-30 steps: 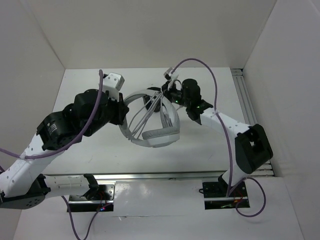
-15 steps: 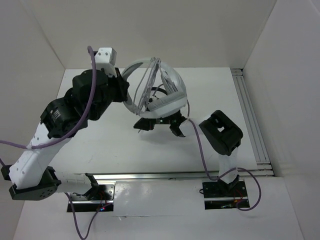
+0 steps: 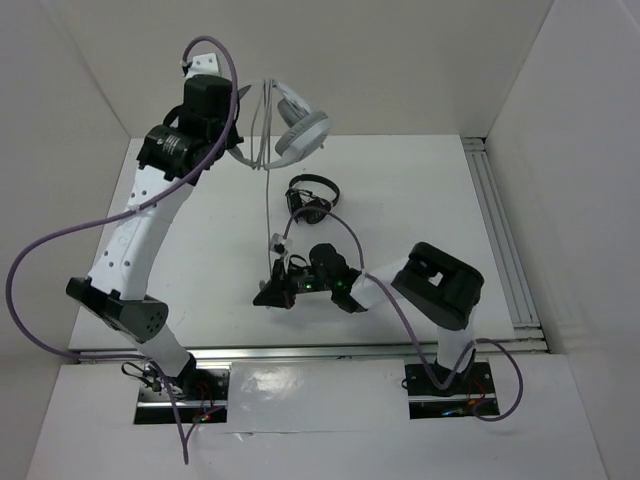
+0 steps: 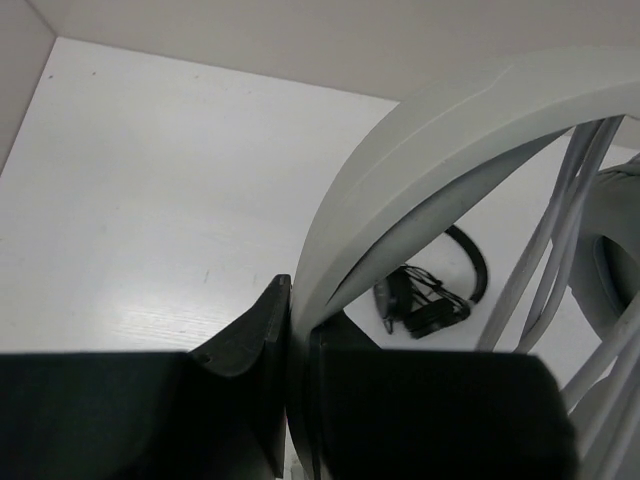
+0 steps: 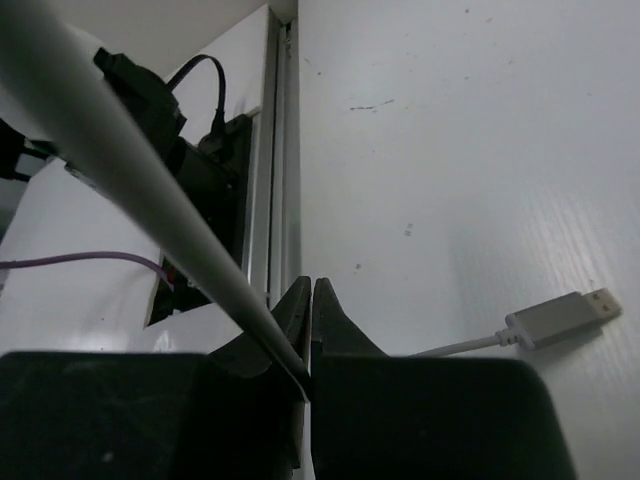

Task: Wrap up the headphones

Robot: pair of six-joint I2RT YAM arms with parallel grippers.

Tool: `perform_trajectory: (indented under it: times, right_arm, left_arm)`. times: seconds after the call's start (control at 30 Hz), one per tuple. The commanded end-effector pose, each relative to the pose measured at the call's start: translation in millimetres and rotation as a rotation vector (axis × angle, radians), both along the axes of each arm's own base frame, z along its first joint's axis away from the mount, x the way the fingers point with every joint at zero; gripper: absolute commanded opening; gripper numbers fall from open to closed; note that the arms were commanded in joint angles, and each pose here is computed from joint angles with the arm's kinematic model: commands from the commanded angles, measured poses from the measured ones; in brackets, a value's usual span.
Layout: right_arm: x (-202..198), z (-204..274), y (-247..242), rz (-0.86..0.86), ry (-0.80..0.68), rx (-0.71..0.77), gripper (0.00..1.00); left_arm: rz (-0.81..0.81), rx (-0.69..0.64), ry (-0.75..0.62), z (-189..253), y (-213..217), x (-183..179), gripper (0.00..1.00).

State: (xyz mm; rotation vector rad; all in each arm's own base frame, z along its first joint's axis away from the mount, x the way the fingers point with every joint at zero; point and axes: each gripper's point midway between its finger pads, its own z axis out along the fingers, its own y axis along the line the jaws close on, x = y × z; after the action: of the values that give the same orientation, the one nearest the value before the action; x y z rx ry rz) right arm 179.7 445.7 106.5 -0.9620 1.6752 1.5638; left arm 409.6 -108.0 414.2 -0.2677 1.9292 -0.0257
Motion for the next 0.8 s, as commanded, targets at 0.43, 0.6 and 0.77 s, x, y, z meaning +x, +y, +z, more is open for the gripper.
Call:
perform_trajectory:
  times: [0.43, 0.6, 0.77]
  right_arm:
    - [-37, 177, -44, -0.276, -0.579, -0.254, 0.00]
    - [7, 249, -98, -0.485, -0.711, -0.316, 0.00]
    - [46, 321, -142, -0.686, -0.825, -0.353, 0.00]
  left_arm:
    - [0.299, 0.266, 0.359, -165, 57, -14, 0.00]
    - [0.207, 0.357, 0.490, -219, 46, -46, 0.00]
    - [0.052, 0.468, 0.532, -242, 13, -73, 0.00]
